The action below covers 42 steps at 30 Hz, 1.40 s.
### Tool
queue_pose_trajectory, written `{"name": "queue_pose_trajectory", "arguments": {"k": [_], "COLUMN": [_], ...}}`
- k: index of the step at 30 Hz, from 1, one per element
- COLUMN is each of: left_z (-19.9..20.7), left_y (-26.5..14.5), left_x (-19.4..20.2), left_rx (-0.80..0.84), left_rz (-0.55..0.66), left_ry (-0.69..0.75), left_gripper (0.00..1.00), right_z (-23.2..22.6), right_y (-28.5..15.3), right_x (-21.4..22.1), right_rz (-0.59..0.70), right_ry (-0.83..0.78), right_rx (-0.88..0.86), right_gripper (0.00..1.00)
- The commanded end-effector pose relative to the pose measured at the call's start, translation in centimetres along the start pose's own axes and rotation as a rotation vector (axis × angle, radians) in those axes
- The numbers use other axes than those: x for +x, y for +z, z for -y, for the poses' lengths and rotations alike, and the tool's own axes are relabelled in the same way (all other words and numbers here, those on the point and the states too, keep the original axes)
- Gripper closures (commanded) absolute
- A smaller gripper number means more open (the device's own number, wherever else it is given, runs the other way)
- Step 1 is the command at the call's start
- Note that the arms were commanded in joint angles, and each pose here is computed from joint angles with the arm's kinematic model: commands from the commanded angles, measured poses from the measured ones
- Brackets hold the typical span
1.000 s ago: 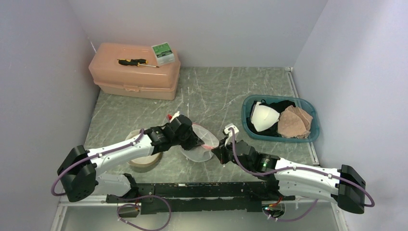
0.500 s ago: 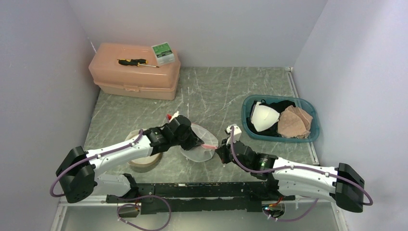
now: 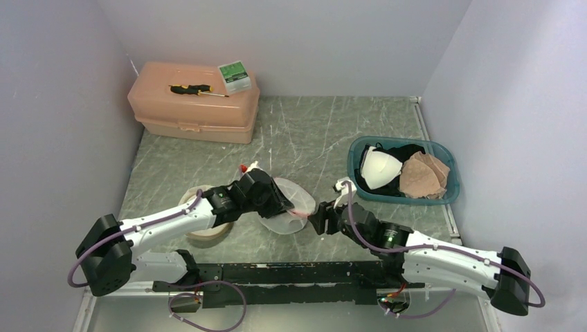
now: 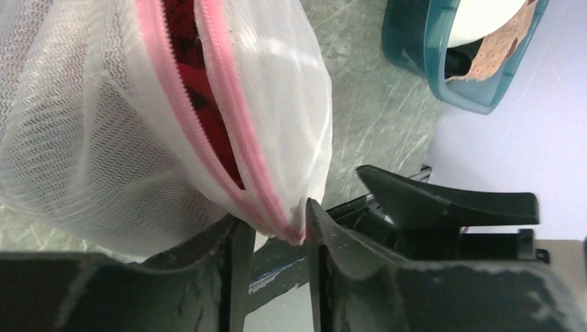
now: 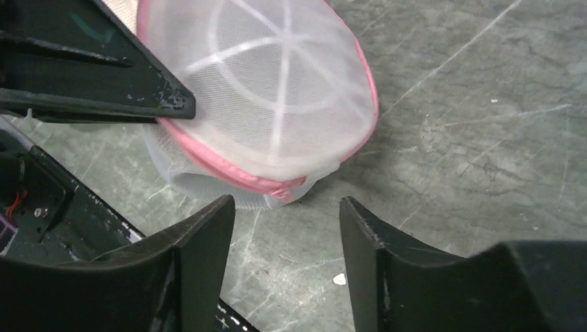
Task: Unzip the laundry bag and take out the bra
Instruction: Open the laundry bag at the center of the board.
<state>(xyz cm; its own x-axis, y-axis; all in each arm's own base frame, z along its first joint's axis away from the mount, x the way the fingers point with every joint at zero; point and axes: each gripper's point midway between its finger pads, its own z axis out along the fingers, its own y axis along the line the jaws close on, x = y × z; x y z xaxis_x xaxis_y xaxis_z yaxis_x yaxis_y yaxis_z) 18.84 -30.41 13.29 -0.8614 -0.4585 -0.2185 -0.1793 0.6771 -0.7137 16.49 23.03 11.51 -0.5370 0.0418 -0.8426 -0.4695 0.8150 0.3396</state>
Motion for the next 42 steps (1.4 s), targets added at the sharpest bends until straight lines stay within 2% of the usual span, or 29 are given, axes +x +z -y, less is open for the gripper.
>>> {"name": "queue_pose_trajectory", "arguments": {"k": [1,4,8,13,16,20,23,33,37,42], "left_z": [1.0,1.0,0.7,-0.8,-2.0,-3.4,-2.9,-3.2,-3.6,-5.7], "left_y": [-1.2,-2.2,-4.4,-7.8,-9.4,-9.5,-8.6,-5.0,-3.8,-3.7], "left_x": [-0.3,-0.3,-0.6,-2.2,-4.1,-5.7,-6.4,-9.5,-9.4,-8.5], "left_rx": [0.063,0.074,0.071,0.015,-0.022,-0.056,-0.044,-0.213,-0.254,-0.259], "left_rz": [0.006,0.01,0.024,0.11,0.217,0.312,0.331,0.312,0.281,0.274], "left_ry": [0.074,0.112,0.158,0.23,0.274,0.294,0.306,0.362,0.376,0.358], "left_gripper": [0.53,0.37,0.29,0.29,0.32,0.33,0.32,0.29,0.36,0.61], "right_z": [-1.1,-1.6,-2.0,-3.5,-4.7,-6.0,-6.4,-6.6,-6.6,-6.7], "right_y": [-1.8,-2.5,-2.7,-2.4,-1.5,0.3,1.3,1.8,1.7,2.0], "right_x": [-2.9,-4.0,-5.6,-7.2,-7.6,-7.6,-7.8,-7.6,-7.8,-7.7], "right_rz": [0.043,0.05,0.069,0.102,0.096,0.068,0.056,0.035,0.03,0.017], "right_ry": [-0.023,-0.041,-0.062,-0.095,-0.135,-0.192,-0.227,-0.226,-0.228,-0.236], "right_rx": [-0.047,-0.055,-0.051,-0.094,-0.123,-0.14,-0.128,-0.118,-0.111,-0.108], "right_gripper": [0.36,0.34,0.34,0.34,0.35,0.36,0.36,0.36,0.36,0.36]}}
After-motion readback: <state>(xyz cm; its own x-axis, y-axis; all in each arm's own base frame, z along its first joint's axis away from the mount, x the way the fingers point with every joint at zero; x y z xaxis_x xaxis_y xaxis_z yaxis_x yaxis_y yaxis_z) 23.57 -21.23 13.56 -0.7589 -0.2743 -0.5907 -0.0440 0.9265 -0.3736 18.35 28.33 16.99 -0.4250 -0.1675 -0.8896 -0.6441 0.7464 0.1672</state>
